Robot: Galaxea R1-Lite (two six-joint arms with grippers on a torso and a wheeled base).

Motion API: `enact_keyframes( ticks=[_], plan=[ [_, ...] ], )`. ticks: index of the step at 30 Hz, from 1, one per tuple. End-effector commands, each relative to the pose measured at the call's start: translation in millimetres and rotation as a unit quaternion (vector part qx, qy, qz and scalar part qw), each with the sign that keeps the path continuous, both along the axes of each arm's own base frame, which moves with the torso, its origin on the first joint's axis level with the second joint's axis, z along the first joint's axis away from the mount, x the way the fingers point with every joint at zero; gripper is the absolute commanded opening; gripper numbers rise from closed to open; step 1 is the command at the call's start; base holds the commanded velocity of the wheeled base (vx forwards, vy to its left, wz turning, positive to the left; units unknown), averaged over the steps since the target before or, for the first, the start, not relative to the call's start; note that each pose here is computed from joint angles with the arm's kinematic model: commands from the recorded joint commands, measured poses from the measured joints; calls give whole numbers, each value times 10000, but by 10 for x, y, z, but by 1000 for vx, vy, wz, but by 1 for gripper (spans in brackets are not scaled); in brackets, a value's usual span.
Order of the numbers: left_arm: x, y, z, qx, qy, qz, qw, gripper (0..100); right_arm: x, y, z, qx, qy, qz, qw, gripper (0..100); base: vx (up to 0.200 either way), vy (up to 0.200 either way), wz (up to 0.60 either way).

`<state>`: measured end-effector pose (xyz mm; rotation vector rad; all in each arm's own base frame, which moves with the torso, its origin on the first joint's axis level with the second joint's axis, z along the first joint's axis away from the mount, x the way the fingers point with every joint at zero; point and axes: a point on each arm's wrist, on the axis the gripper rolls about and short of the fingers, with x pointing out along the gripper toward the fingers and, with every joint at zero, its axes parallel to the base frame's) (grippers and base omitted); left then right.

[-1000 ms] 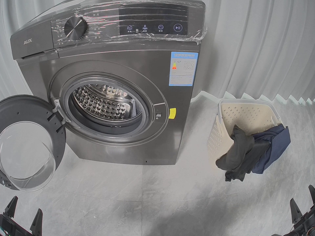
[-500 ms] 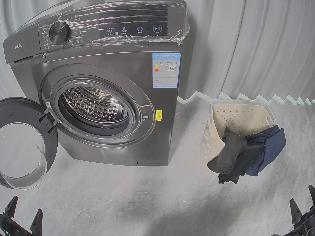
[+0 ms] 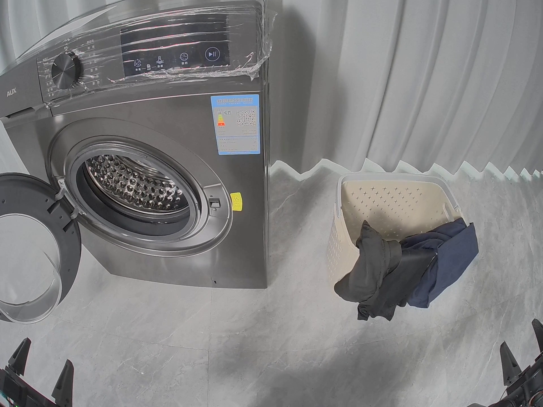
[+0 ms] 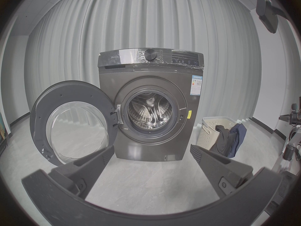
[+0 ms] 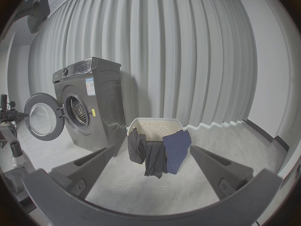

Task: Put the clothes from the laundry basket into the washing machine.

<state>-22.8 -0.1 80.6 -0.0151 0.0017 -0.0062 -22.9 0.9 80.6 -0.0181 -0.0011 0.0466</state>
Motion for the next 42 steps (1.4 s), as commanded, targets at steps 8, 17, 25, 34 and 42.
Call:
enact_keyframes(
  ticks=[8,17,25,34,42],
  plan=[
    [0,0,-53,-1,-1,0,10000,100,1,0,-53,-2,11,5,10000,100,0,-150,0],
    [0,0,-53,-1,-1,-7,10000,100,1,0,-53,-2,11,5,10000,100,0,-200,0],
    [0,0,-53,-1,-1,-7,10000,100,1,0,-53,-2,11,5,10000,100,0,-200,0],
    [0,0,-53,-1,-1,0,10000,100,1,0,-53,-2,11,5,10000,100,0,-200,0],
    [0,0,-53,-1,-1,0,10000,100,1,0,-53,-2,11,5,10000,100,0,-175,0]
  ],
)
